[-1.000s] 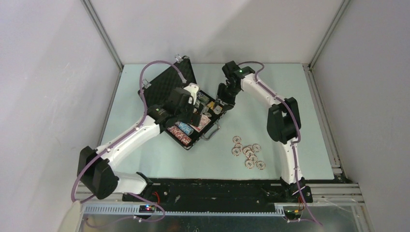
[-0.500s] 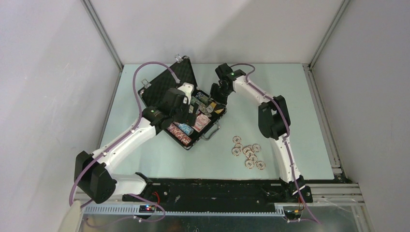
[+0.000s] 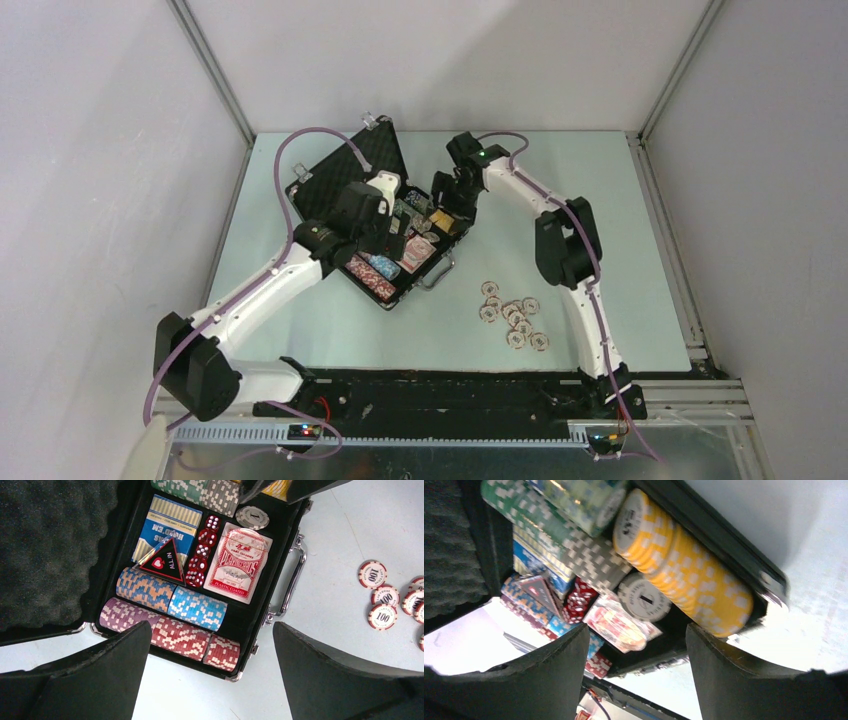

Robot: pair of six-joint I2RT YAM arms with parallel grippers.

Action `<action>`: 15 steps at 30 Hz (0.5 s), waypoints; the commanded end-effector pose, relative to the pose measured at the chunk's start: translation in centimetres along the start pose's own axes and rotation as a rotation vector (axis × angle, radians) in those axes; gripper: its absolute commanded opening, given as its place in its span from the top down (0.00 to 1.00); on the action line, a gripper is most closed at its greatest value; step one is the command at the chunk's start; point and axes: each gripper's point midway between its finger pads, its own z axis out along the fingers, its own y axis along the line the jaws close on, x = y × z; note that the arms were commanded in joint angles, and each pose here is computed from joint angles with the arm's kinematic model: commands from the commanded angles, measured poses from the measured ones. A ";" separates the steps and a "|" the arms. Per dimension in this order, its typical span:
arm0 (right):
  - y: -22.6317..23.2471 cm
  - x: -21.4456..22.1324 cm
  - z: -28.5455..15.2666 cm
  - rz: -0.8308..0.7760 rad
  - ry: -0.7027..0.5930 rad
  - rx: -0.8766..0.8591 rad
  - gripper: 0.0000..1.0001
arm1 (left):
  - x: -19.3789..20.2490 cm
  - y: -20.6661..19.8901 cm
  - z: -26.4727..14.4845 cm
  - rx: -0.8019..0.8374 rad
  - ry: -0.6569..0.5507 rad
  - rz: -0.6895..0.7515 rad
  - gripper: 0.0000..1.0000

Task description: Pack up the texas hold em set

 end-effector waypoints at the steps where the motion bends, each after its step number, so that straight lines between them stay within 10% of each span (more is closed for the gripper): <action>1: -1.1 -0.8 -6.3 -0.022 -0.102 0.018 0.27 | -1.4 -0.4 0.0 0.021 -0.043 -0.025 0.02; 15: -15.7 7.5 -10.7 -0.028 -0.005 0.438 0.19 | -1.9 -1.2 0.7 0.053 -0.030 0.018 0.02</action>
